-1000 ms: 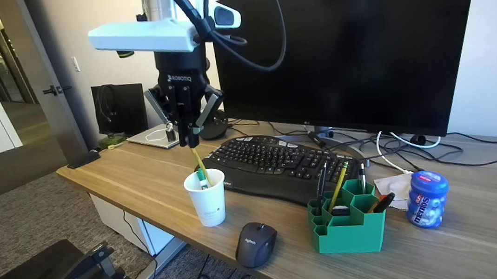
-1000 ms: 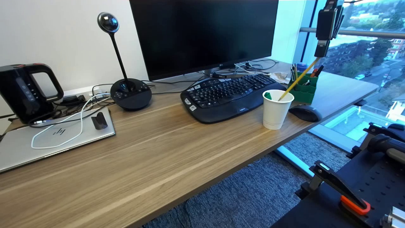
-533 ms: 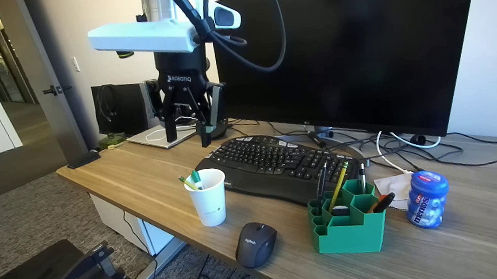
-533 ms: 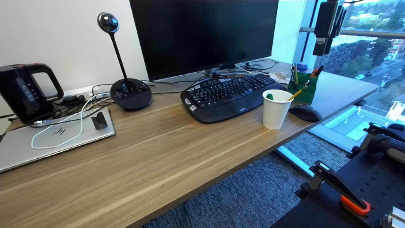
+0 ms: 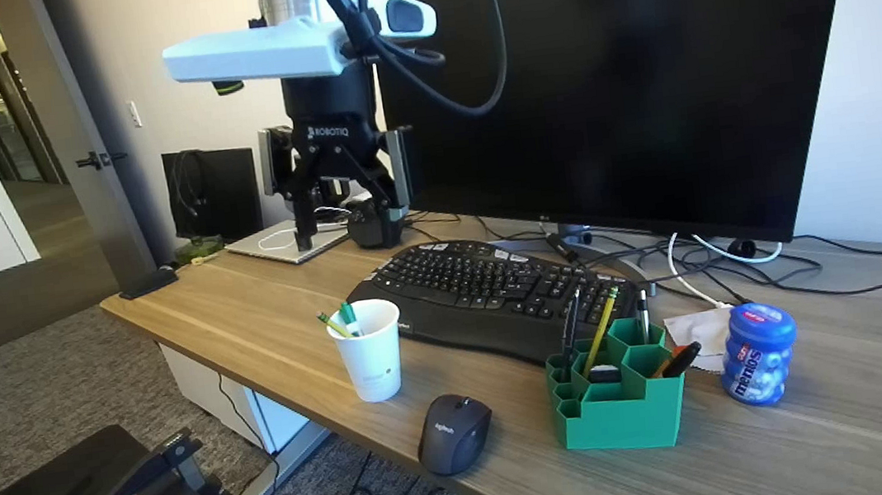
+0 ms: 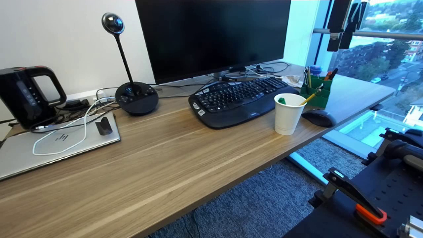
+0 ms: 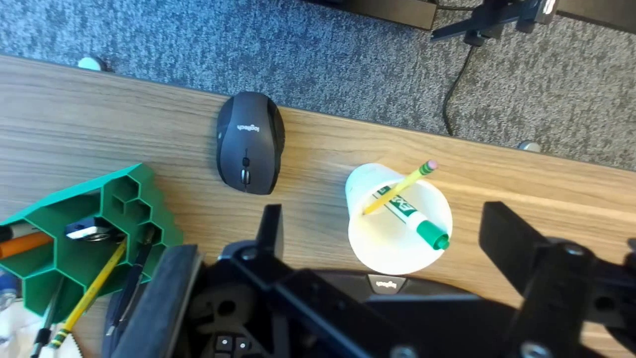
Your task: Put one pencil in the white cup
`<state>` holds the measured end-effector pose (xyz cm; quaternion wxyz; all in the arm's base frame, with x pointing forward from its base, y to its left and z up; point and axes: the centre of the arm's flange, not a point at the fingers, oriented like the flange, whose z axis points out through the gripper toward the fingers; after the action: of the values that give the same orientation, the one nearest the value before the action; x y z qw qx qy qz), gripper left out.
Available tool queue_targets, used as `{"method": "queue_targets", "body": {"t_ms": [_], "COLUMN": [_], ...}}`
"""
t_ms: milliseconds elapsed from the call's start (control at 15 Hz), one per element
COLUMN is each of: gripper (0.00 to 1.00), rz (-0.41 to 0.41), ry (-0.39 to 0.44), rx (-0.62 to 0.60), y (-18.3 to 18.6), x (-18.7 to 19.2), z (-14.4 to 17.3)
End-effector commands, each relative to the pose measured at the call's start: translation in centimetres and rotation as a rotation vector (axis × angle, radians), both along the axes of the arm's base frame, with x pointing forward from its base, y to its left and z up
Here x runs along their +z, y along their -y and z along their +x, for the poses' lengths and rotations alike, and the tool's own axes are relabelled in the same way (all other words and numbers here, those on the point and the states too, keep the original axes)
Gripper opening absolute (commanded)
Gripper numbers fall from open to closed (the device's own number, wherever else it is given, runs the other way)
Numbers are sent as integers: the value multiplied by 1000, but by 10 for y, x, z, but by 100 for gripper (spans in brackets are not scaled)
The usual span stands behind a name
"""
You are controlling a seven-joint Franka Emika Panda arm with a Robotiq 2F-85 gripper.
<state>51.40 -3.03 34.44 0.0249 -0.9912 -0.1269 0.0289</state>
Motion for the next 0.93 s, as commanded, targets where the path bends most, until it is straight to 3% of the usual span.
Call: {"method": "queue_targets", "body": {"t_ms": [0, 333, 867], "gripper": [100, 100, 100], "rz": [-53, -37, -46], "ry": [23, 82, 88], "rx": [-80, -170, -253], "y": [22, 58, 109], "x": [20, 27, 19], "z": [8, 14, 16]}}
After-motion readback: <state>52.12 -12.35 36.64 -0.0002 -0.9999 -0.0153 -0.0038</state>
